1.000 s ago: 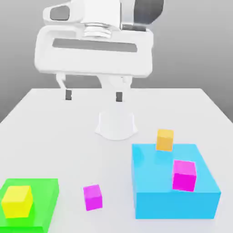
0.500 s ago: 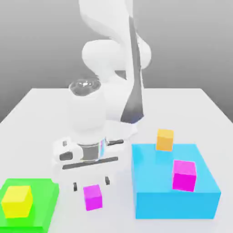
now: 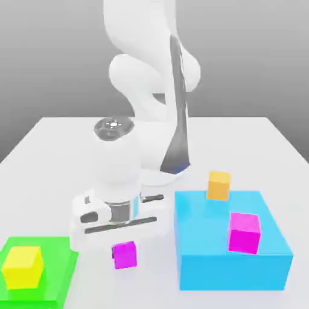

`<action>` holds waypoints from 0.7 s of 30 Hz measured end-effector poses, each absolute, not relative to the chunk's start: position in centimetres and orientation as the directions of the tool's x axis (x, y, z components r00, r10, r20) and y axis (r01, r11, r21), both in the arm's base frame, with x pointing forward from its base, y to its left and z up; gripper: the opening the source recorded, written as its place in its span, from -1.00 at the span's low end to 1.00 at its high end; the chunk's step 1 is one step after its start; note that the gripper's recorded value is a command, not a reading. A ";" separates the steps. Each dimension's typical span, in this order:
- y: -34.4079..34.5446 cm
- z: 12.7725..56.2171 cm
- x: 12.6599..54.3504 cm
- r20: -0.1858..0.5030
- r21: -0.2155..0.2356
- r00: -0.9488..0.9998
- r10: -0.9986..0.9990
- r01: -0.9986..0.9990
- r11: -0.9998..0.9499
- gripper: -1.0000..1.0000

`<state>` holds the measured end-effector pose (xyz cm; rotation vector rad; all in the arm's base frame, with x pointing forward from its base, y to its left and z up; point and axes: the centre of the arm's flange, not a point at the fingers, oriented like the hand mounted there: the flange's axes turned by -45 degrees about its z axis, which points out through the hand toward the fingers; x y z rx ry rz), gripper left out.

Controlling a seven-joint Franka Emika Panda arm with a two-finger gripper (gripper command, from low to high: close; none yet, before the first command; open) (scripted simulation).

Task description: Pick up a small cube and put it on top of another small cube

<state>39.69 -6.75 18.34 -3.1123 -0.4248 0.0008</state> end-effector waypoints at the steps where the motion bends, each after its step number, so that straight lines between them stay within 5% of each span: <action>1: -6.0 19.3 39.6 0.000 -0.001 0.956 0.292 0.292 -0.956 -1.00; 10: 4.6 26.9 36.7 0.000 -0.001 0.785 0.620 0.620 -0.785 -1.00; 21: 14.2 33.5 27.7 0.001 -0.004 0.414 0.910 0.910 -0.414 -1.00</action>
